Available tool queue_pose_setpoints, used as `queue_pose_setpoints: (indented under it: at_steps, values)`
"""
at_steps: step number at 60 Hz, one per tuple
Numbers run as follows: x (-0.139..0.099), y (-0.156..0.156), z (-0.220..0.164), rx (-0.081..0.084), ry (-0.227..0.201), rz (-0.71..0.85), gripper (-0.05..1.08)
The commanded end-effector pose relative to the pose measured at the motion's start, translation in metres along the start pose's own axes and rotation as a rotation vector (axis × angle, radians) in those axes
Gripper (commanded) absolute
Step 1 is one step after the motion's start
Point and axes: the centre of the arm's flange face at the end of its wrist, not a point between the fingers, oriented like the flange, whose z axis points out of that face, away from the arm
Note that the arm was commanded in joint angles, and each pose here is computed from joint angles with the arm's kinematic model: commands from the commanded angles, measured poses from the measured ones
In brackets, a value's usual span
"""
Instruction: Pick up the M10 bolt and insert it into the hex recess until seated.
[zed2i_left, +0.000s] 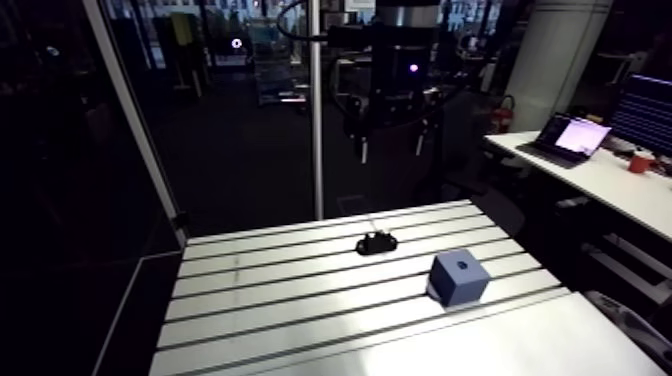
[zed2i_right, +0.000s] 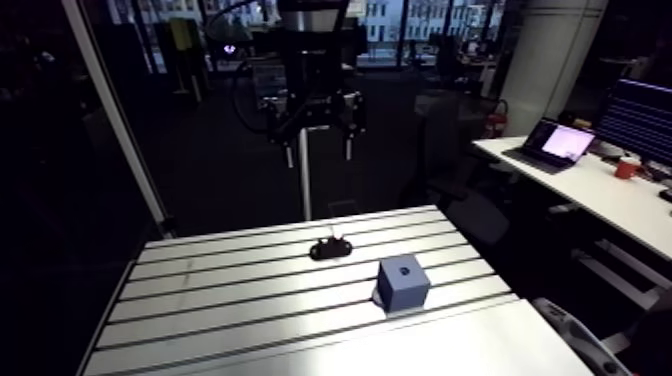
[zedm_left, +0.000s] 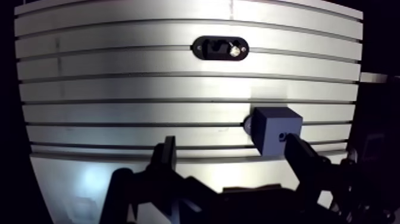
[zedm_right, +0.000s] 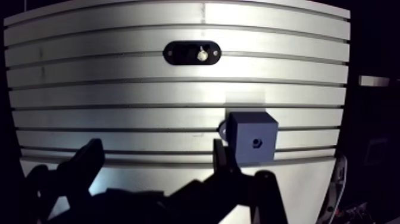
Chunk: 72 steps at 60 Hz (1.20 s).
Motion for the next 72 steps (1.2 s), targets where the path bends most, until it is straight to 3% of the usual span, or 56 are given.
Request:
queue_pose_setpoints:
  at_steps: [1, 3, 5, 7, 9, 11, 13, 15, 21, 41, 61, 72]
  values:
    - [0.001, 0.015, 0.034, -0.003, 0.023, 0.037, 0.01]
    - [0.001, 0.018, 0.037, 0.0, 0.035, 0.044, 0.01]
    - [0.001, 0.023, 0.044, 0.014, 0.068, 0.057, 0.01]
    - [0.001, 0.023, 0.044, 0.014, 0.068, 0.057, 0.01]
    - [0.003, 0.035, 0.055, 0.033, 0.096, 0.079, 0.01]
    - [0.003, 0.035, 0.055, 0.033, 0.096, 0.079, 0.01]
    - [0.005, 0.047, 0.07, 0.054, 0.099, 0.102, 0.01]
    - [0.005, 0.049, 0.076, 0.06, 0.096, 0.106, 0.01]
    - [0.006, 0.051, 0.087, 0.066, 0.098, 0.112, 0.01]
    - [0.012, 0.052, 0.121, 0.057, 0.127, 0.11, 0.01]
    - [0.013, 0.05, 0.155, 0.054, 0.092, 0.109, 0.01]
    - [0.018, 0.053, 0.161, 0.043, 0.08, 0.106, 0.06]
